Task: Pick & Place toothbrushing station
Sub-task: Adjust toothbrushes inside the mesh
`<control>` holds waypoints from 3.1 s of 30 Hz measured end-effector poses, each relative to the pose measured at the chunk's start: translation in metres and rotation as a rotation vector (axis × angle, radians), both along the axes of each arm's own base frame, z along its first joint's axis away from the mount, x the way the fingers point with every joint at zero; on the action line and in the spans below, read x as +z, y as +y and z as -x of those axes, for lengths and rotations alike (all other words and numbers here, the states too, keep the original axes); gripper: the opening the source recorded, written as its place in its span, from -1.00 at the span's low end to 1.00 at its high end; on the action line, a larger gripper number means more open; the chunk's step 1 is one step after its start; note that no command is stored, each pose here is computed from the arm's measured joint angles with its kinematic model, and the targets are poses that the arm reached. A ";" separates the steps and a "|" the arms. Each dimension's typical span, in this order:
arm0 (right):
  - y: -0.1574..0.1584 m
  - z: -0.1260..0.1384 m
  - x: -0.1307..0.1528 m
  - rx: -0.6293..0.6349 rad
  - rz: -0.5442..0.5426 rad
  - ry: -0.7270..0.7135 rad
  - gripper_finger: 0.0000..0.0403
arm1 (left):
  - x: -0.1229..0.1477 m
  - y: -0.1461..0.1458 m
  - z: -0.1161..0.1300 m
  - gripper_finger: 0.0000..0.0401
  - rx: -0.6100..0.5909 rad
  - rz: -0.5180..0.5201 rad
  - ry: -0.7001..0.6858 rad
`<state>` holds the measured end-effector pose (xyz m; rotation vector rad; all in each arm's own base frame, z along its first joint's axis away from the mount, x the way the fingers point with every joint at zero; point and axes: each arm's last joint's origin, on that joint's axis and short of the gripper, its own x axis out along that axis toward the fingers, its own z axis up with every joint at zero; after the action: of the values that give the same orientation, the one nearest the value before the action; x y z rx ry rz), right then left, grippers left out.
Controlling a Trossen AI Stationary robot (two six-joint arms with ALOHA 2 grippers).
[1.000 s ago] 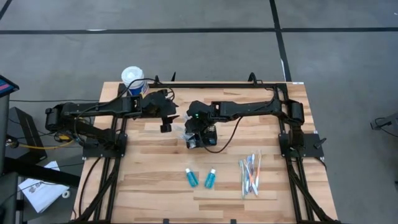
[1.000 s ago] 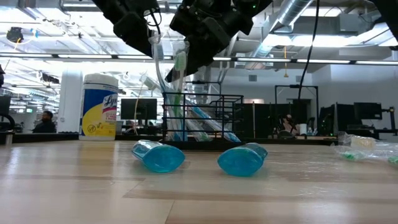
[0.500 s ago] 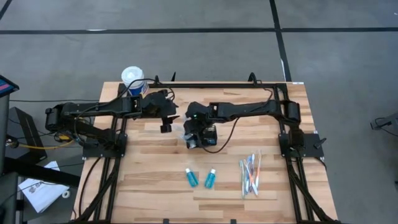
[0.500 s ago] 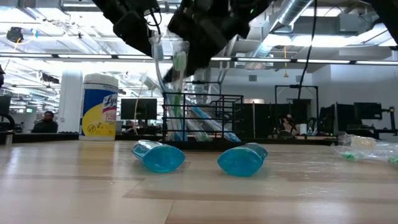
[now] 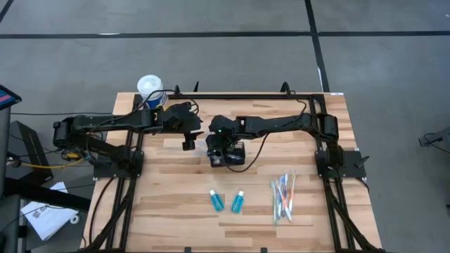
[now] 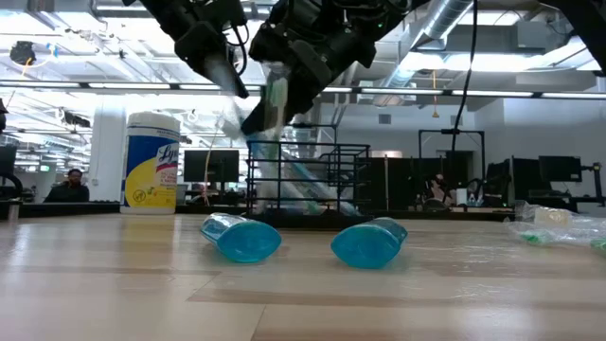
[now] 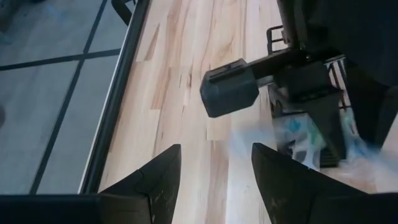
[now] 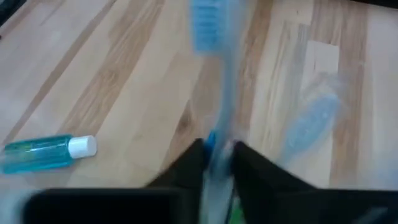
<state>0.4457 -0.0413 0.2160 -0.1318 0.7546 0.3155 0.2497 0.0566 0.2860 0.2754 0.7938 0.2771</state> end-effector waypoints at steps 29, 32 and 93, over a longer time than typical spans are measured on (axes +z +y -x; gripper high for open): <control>-0.004 0.002 0.010 -0.014 0.037 -0.035 -0.97 | 0.000 -0.001 0.000 -0.05 -0.023 0.020 -0.004; -0.004 0.002 0.010 -0.014 0.037 -0.036 -0.94 | 0.000 -0.001 0.000 -0.05 -0.022 0.020 -0.004; 0.063 0.122 0.021 -0.564 0.194 0.393 -0.15 | -0.054 0.012 -0.027 -0.05 -0.054 0.116 0.058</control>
<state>0.3241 0.0219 0.2368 -0.0348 1.1739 -0.2804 0.2771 0.0691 0.2321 0.1964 0.8551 0.1723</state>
